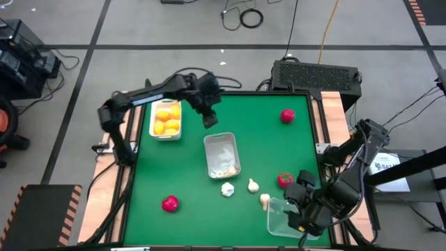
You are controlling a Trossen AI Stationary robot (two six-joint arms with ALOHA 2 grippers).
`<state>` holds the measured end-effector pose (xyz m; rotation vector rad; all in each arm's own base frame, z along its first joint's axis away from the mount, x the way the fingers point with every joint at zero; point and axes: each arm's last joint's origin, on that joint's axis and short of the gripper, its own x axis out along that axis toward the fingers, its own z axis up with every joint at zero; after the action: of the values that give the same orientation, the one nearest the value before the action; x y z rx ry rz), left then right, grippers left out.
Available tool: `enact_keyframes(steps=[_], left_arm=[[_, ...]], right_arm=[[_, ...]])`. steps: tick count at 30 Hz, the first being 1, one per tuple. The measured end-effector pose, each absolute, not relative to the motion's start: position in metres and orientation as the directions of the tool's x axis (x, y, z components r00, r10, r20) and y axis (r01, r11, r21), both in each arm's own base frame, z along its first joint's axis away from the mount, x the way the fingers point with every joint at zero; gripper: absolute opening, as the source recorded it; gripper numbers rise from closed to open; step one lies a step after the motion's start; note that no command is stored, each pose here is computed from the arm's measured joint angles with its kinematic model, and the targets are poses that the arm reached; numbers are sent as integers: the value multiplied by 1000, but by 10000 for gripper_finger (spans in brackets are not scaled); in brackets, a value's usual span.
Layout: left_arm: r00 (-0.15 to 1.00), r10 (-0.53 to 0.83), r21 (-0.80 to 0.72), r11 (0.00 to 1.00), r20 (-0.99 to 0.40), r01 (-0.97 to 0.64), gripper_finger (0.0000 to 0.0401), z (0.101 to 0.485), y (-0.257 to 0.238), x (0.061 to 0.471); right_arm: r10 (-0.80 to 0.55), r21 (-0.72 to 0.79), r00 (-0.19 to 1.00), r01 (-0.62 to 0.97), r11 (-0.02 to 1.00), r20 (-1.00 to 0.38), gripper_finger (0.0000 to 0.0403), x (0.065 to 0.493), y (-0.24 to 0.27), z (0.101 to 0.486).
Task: Sort produce into baskets
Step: Adjust the gray bin
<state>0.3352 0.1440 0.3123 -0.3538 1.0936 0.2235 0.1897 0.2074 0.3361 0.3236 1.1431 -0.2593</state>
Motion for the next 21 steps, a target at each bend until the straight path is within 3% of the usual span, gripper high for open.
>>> enact_keyframes(steps=[4, 11, 18, 21], left_arm=[[451, 119, -75, 917, -885, -391, 158, 325, 113, 317], [601, 93, -158, 923, -794, -351, 123, 327, 31, 292], [668, 109, -209, 902, -736, -378, 107, 307, -53, 263], [696, 140, -202, 900, -704, -385, 104, 305, -82, 256]], right_arm=[[-111, 81, 437, 397, 914, -892, 377, 202, 196, 337], [-129, 81, 446, 423, 903, -886, 377, 234, 172, 334], [-59, 90, 355, 389, 917, -933, 377, 280, 165, 303], [-93, 42, 308, 404, 914, -947, 377, 297, 160, 284]])
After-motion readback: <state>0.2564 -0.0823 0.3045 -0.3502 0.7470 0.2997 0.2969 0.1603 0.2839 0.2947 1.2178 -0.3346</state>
